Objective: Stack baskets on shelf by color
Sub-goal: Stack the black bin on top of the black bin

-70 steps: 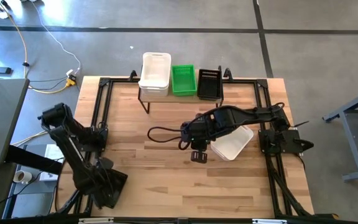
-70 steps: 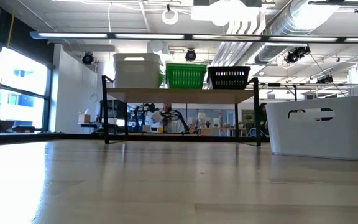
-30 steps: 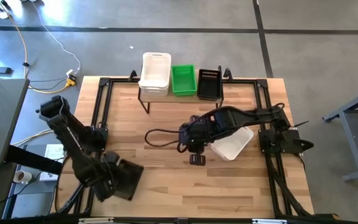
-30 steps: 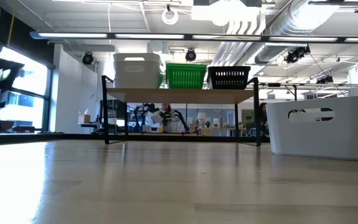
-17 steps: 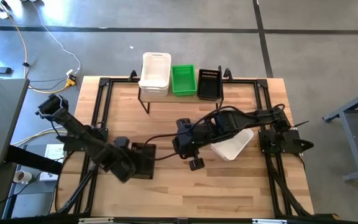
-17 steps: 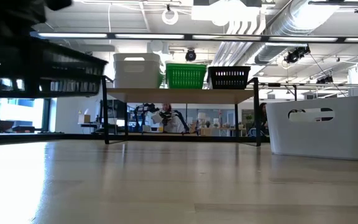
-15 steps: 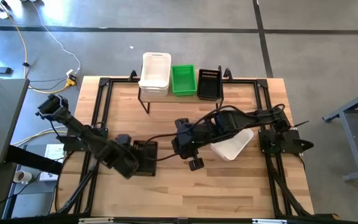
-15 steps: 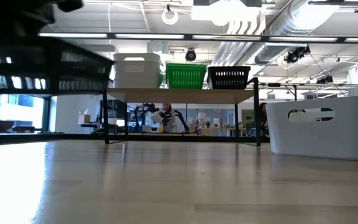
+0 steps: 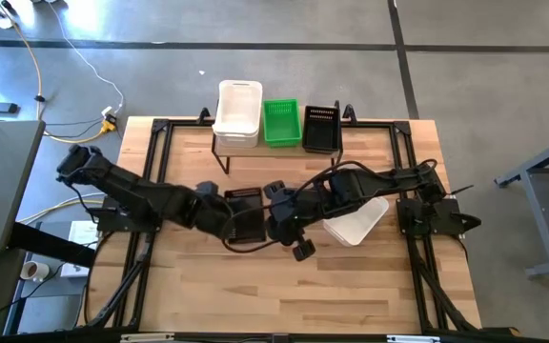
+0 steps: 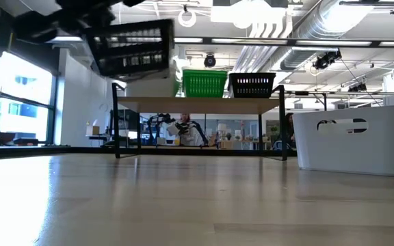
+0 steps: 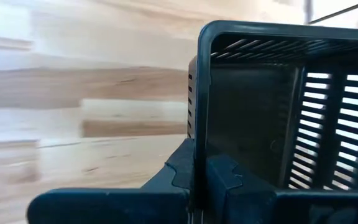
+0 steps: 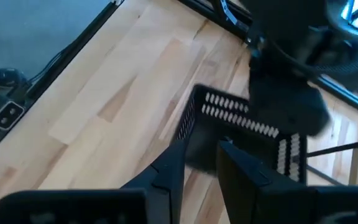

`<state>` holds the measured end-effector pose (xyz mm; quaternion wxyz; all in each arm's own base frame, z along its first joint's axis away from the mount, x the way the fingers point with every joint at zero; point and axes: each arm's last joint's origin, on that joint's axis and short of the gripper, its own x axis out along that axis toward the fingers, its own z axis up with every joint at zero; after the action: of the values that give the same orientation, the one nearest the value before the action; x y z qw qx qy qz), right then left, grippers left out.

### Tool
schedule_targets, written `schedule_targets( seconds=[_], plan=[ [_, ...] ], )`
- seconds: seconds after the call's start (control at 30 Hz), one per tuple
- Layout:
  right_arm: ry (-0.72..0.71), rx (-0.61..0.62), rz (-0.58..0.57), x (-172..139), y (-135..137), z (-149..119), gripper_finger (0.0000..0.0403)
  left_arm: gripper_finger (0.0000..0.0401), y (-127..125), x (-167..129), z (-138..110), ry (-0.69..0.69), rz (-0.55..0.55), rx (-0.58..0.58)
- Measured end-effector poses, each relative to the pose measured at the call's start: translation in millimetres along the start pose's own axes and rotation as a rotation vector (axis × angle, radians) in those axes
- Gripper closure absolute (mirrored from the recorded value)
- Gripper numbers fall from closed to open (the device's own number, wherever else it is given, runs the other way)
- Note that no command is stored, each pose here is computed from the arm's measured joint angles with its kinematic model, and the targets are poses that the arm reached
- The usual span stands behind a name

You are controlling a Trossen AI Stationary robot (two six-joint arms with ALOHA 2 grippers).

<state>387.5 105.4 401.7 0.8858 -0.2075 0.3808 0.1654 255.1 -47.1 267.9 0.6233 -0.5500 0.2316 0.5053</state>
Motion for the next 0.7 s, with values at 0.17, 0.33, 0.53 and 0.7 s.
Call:
schedule_targets(
  seconds=[0.17,0.33,0.53,0.7],
  plan=[
    [-0.015,-0.029,0.052,0,2,0,0.0304,0.04,-17,6,12,-0.013,-0.097,-0.041],
    [0.004,-0.055,0.065,0,2,-2,0.0267,0.04,-33,10,23,-0.016,-0.209,-0.064],
    [0.073,-0.057,0.071,2,4,-8,0.0257,0.0401,-47,11,31,-0.041,-0.328,-0.07],
    [0.155,-0.072,0.034,14,2,-14,0.026,0.0401,-51,11,34,-0.049,-0.358,-0.076]
  ],
)
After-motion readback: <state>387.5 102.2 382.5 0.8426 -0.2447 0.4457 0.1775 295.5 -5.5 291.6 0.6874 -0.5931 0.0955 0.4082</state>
